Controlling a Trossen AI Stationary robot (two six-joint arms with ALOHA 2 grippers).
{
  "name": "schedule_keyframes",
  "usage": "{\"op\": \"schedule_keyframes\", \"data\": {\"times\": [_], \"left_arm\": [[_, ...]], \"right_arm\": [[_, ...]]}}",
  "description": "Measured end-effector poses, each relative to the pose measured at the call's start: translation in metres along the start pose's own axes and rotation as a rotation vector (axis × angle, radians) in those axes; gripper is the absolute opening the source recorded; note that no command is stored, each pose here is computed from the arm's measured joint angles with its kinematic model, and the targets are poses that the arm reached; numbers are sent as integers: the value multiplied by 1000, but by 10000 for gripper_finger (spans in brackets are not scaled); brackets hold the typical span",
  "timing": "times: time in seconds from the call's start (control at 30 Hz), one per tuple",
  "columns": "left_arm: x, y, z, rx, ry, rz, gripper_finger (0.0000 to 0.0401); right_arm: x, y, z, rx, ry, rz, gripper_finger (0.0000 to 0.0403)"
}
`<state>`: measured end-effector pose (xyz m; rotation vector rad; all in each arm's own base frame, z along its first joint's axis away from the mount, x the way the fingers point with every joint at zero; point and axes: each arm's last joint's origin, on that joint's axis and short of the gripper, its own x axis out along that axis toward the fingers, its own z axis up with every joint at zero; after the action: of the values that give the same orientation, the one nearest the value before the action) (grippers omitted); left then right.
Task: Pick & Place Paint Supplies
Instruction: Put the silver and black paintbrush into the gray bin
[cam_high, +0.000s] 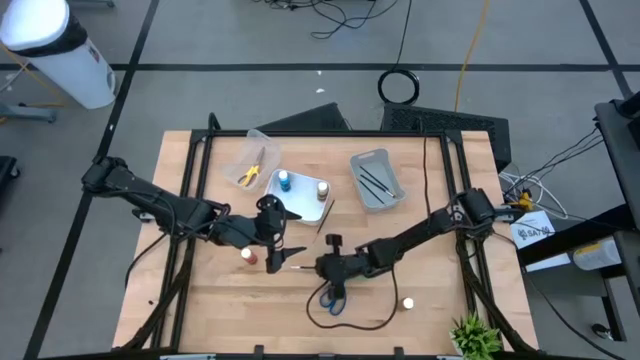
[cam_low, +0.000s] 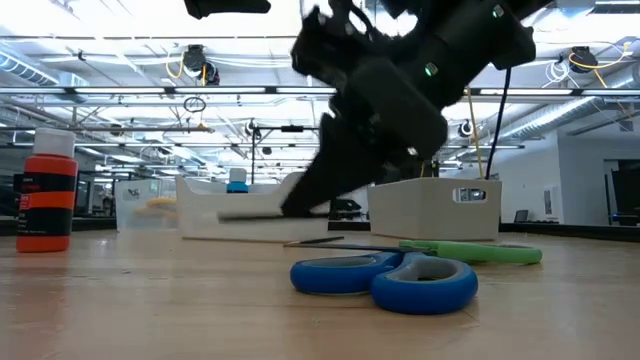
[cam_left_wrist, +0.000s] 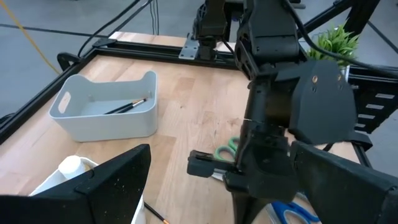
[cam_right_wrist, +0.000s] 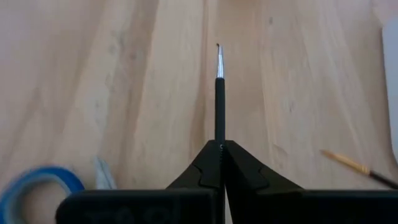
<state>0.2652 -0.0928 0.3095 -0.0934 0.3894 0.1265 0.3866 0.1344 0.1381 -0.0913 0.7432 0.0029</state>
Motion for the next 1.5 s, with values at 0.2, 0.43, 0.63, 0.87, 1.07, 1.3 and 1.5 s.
{"op": "schedule_keyframes", "data": {"times": [0.2,0.43,0.63,0.87,1.07,1.3,1.5], "left_arm": [[-1,-3,0,-7,-3,-13,397],[-2,-4,0,-6,-6,-14,397],[3,-4,-7,-48,49,-6,397],[33,-8,-50,-119,205,59,397],[60,-11,-86,-156,360,105,397],[93,-20,-123,-90,531,-31,347],[110,-10,-137,-62,583,-29,207]], "right_arm": [[-15,-5,7,18,15,-34,4],[-40,-12,5,65,-11,-25,2],[-33,-21,-21,114,-56,-23,1],[-31,-28,-32,133,-81,-27,1],[-32,-28,-29,140,-115,-20,0],[-32,-28,-27,140,-131,-18,0],[-32,-28,-25,142,-150,-14,0]]}}
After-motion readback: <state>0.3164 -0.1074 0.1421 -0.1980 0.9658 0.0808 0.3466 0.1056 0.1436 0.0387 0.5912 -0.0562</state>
